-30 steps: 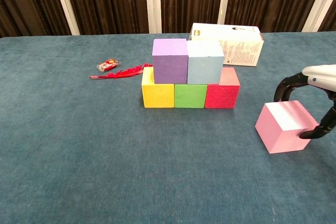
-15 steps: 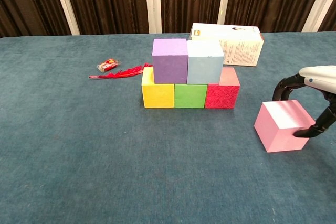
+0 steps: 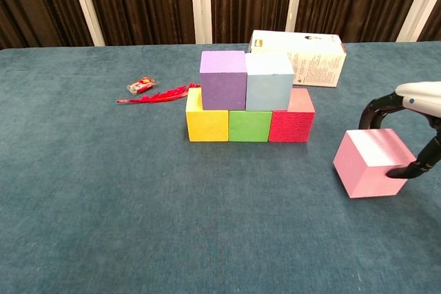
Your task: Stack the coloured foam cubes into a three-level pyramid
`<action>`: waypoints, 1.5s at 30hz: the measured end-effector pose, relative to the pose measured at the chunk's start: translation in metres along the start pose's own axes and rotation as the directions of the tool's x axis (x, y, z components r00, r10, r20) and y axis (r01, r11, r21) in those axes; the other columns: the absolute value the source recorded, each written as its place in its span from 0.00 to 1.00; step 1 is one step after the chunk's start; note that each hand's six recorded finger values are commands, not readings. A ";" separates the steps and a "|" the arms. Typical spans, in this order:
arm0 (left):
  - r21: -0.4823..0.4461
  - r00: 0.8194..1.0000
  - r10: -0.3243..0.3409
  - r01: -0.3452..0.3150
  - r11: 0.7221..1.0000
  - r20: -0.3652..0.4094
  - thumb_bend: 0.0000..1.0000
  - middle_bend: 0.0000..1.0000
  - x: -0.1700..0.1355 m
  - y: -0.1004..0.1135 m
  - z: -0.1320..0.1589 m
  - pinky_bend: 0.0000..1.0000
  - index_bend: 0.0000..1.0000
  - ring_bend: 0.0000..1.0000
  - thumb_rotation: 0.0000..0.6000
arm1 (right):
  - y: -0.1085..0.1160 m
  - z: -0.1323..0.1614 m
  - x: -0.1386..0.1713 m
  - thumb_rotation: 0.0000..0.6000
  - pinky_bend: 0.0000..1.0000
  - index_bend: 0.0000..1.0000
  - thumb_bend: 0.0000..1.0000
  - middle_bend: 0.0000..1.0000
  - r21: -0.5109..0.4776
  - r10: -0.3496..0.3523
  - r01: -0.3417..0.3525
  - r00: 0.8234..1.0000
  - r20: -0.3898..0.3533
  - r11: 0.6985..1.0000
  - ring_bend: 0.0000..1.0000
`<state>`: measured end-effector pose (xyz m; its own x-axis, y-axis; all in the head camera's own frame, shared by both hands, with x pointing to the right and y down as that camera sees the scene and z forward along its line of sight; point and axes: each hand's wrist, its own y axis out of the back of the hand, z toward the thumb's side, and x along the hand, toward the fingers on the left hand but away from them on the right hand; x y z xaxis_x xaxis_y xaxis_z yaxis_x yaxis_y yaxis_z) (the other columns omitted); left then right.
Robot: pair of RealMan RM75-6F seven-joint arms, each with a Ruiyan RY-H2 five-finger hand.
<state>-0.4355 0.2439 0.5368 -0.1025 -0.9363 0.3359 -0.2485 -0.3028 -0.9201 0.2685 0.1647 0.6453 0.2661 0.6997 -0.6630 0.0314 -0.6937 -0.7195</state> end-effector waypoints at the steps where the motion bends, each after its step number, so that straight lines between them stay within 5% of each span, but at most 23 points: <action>1: 0.001 1.000 0.000 0.000 1.000 0.000 0.31 0.02 0.000 0.000 0.000 0.00 0.10 0.00 1.00 | 0.002 0.000 0.001 1.00 0.00 0.36 0.22 0.42 0.000 -0.003 0.003 1.000 0.000 1.000 0.21; 7: 0.006 1.000 -0.005 0.005 1.000 0.013 0.31 0.02 0.002 0.000 0.000 0.00 0.10 0.00 1.00 | 0.024 -0.001 0.013 1.00 0.00 0.36 0.22 0.42 -0.022 -0.024 0.025 1.000 0.004 0.999 0.21; 21: 0.014 0.996 0.092 -0.092 0.996 -0.015 0.31 0.02 0.005 0.019 -0.010 0.00 0.10 0.00 1.00 | 0.140 0.005 0.029 1.00 0.00 0.36 0.21 0.42 0.003 -0.170 0.170 0.985 0.036 0.985 0.21; 33: 0.025 0.987 0.160 -0.160 0.987 -0.025 0.31 0.00 0.010 0.032 -0.019 0.00 0.08 0.00 1.00 | 0.198 0.054 -0.011 1.00 0.00 0.36 0.21 0.42 0.002 -0.113 0.113 0.993 0.040 0.994 0.21; 45: 0.004 0.980 0.197 -0.197 0.980 -0.019 0.30 0.00 0.012 0.037 -0.021 0.00 0.02 0.00 1.00 | 0.200 0.139 -0.063 1.00 0.00 0.36 0.21 0.42 -0.001 0.018 -0.018 1.000 0.021 1.000 0.21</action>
<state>-0.4659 0.2251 0.5114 -0.1680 -0.9741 0.1516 -0.2195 -0.1130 -0.9691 0.1238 0.0051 0.5142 0.2461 0.6903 -0.6803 0.0274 -0.7066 -0.7071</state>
